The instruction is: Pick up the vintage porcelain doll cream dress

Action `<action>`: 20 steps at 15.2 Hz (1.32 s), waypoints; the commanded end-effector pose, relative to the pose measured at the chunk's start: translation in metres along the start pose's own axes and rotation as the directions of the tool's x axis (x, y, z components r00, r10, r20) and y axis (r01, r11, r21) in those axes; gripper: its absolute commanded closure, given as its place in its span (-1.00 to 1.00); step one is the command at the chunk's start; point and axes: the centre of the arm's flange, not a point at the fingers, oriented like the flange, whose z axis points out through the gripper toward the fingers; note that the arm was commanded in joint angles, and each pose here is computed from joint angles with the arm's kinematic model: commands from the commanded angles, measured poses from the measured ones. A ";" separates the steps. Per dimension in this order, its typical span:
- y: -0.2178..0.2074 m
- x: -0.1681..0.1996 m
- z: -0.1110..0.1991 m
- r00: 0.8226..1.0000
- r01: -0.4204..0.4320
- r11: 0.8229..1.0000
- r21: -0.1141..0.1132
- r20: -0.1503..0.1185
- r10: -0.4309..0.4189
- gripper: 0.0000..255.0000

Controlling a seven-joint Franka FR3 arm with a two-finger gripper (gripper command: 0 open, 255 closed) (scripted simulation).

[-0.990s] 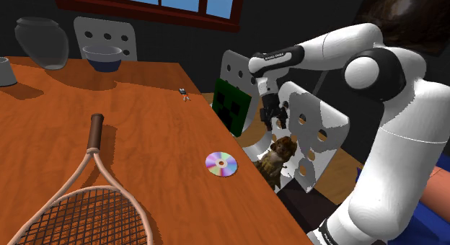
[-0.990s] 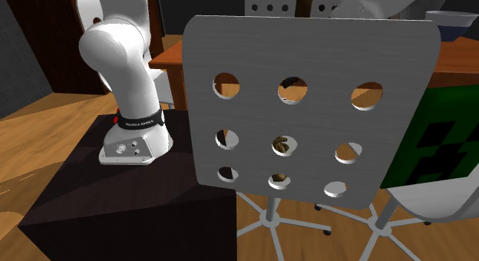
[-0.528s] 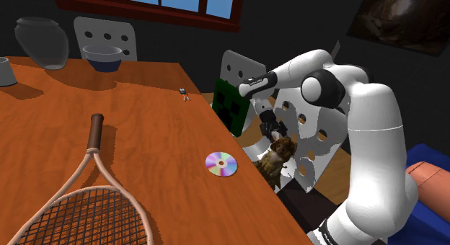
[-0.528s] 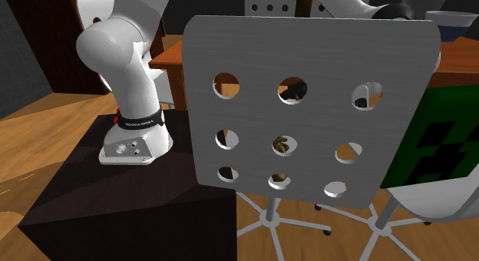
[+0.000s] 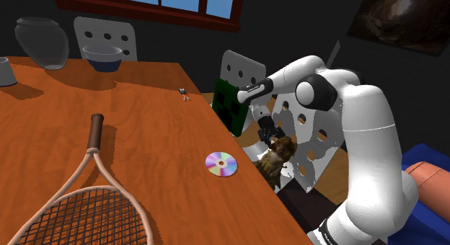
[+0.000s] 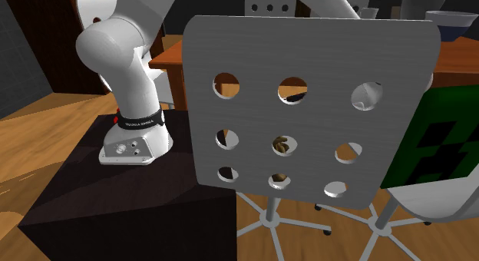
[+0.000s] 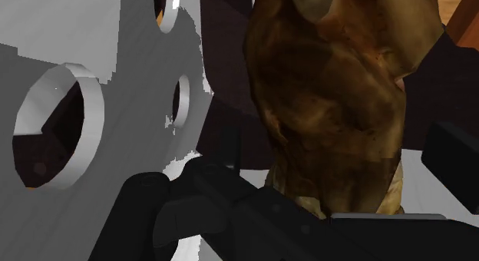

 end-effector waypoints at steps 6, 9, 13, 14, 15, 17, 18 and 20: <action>0.000 0.004 0.003 1.000 0.002 1.000 -0.002 0.009 -0.002 1.00; -0.001 0.006 0.002 1.000 0.002 1.000 -0.002 0.009 -0.002 1.00; -0.002 -0.009 -0.002 1.000 0.002 1.000 -0.001 0.009 -0.002 1.00; -0.003 -0.014 -0.004 1.000 0.002 1.000 -0.001 0.009 -0.002 1.00; -0.003 -0.018 -0.007 1.000 0.002 1.000 -0.001 0.009 -0.002 1.00; -0.004 -0.028 -0.011 1.000 0.002 1.000 -0.001 0.009 -0.002 1.00; -0.004 -0.033 -0.013 1.000 0.002 1.000 -0.001 0.009 -0.002 1.00; -0.005 -0.043 -0.017 1.000 0.002 1.000 -0.001 0.009 -0.002 1.00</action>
